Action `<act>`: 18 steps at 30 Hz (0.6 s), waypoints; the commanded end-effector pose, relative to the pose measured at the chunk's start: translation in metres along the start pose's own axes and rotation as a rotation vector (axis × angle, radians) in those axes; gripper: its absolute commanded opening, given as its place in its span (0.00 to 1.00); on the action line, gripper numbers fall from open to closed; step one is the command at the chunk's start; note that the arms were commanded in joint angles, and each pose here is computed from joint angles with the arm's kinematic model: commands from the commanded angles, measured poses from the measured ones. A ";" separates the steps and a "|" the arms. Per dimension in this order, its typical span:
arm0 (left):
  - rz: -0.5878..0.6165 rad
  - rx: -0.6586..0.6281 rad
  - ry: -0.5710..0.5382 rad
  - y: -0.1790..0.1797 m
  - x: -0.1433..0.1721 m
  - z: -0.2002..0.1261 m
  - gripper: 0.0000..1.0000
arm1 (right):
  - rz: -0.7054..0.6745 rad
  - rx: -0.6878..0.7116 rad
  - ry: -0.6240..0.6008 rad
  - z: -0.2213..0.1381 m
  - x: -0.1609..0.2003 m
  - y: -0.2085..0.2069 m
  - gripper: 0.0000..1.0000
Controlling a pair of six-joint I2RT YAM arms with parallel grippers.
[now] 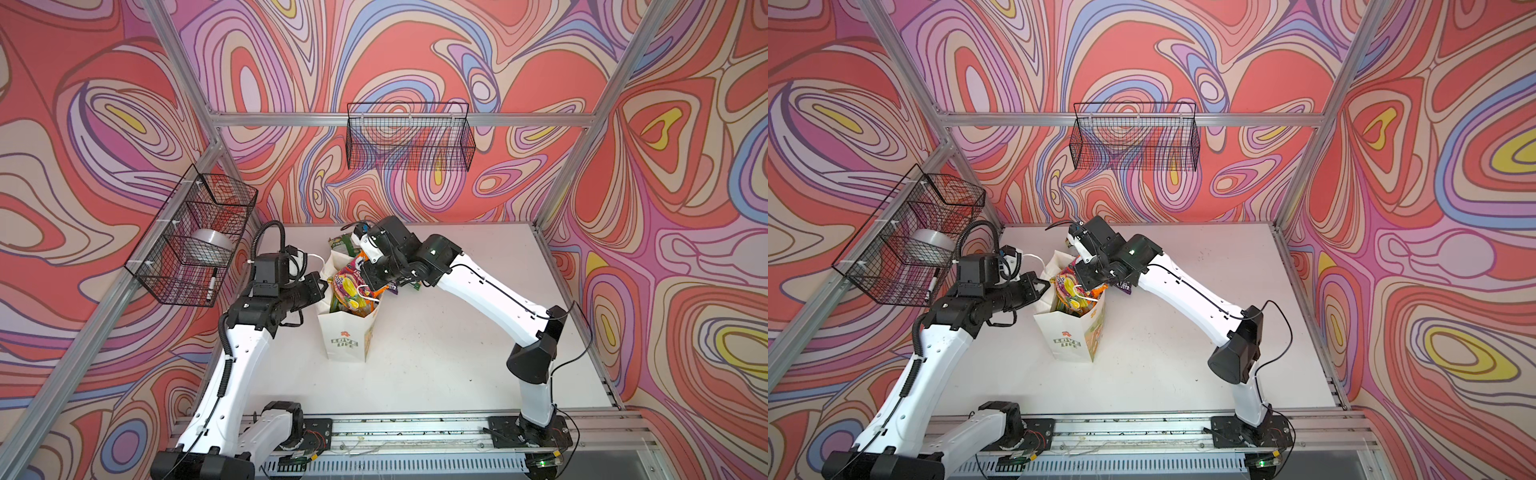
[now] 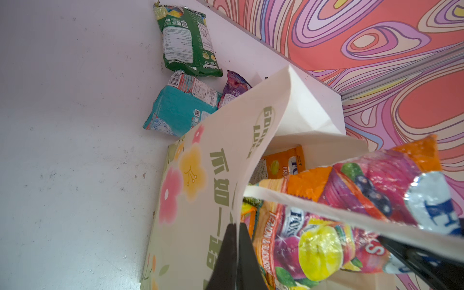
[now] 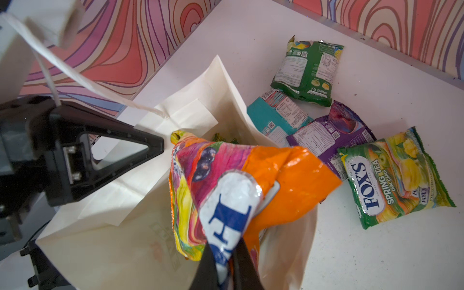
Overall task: Place the snacks into the paper bag
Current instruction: Place the snack in the paper bag.
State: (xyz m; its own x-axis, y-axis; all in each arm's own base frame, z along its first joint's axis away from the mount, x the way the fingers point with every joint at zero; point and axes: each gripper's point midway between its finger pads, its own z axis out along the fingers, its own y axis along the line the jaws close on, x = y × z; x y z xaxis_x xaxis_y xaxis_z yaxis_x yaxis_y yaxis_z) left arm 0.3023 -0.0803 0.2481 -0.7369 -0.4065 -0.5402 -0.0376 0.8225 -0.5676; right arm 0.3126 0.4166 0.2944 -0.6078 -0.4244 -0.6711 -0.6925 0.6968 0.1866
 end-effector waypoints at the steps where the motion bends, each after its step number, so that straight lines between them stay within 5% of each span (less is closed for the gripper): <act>1: -0.001 0.025 0.013 -0.003 0.005 0.001 0.00 | -0.032 -0.030 0.037 0.011 0.005 0.012 0.00; 4: -0.002 0.025 0.013 -0.003 0.005 0.001 0.00 | -0.037 -0.039 0.064 0.019 0.010 0.015 0.01; 13: -0.004 0.024 0.018 -0.002 0.006 0.002 0.00 | -0.058 -0.125 0.039 0.008 0.005 0.039 0.30; 18: -0.004 0.022 0.019 -0.002 0.006 0.002 0.00 | -0.059 -0.198 -0.008 -0.008 -0.003 0.052 0.34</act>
State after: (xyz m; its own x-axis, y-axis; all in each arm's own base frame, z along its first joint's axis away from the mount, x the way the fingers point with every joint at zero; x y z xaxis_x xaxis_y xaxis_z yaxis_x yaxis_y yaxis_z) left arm 0.3032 -0.0814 0.2494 -0.7349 -0.4055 -0.5436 -0.0302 0.8203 -0.5711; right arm 0.2881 0.4465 0.2875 -0.5864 -0.4819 -0.6511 -0.7633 0.5978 0.2450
